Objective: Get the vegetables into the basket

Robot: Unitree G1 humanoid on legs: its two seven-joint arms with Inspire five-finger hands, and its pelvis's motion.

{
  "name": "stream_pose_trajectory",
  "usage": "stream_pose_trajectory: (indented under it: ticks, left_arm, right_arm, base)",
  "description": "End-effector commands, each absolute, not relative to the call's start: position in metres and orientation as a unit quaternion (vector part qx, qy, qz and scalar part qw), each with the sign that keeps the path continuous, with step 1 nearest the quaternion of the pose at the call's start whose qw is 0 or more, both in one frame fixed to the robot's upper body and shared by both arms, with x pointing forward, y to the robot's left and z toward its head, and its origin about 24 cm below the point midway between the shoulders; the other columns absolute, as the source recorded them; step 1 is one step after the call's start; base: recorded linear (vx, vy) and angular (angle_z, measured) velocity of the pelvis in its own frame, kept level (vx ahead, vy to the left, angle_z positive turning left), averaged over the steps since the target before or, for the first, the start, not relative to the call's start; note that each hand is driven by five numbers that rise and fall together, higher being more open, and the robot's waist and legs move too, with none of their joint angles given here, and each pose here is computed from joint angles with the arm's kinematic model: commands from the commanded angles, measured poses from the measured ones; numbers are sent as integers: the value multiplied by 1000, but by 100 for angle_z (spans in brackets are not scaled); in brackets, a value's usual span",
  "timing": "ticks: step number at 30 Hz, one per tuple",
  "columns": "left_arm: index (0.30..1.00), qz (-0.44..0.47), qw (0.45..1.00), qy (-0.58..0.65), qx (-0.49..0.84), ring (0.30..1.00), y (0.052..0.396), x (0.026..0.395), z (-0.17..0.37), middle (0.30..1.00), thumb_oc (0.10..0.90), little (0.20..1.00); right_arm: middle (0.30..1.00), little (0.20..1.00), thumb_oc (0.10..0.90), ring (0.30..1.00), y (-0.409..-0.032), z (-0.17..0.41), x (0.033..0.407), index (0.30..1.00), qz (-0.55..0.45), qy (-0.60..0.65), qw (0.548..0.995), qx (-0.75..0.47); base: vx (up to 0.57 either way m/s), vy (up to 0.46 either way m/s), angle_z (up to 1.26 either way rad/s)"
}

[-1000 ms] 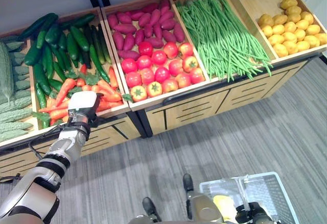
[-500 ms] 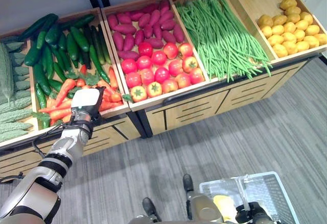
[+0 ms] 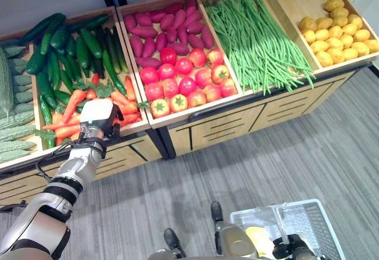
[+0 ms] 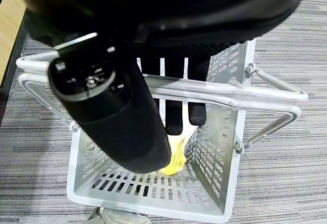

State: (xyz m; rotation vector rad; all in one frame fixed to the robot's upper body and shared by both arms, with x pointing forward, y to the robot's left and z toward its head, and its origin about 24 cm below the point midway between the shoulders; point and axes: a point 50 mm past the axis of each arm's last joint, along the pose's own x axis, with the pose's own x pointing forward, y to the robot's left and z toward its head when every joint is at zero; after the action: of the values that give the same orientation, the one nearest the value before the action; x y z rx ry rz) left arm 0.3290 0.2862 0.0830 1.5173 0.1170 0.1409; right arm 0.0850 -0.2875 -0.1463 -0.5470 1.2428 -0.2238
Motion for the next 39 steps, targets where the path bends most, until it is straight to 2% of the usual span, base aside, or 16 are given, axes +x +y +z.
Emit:
stream_pose_trajectory:
  ticks: [1,16,30,34,39]
  left_arm:
    - [300,159,714,4,682,300,307,338,135,300,400,300]
    - [300,180,733,-29,655,300,301,332,139,300,400,300]
    - [300,187,806,-181,532,300,259,298,160,300,400,300]
    - [300,175,829,-210,489,300,249,290,164,300,400,300]
    - [300,127,885,-218,390,300,231,270,151,300,400,300]
  right_arm:
    - [300,300,400,300,-285,-151,66,300,-81,601,743,-282]
    - [300,300,400,300,-281,-153,63,300,-79,604,743,-279]
    - [300,300,400,300,-277,-155,59,300,-78,608,745,-263]
    - [300,300,400,300,-277,-155,58,300,-77,608,746,-261]
    - [300,300,400,300,-278,-154,61,300,-95,601,754,-249]
  base:
    - [0,0,0]
    - [0,0,0]
    - [3,4,6]
    - [-3,7,1]
    - [-18,45,3]
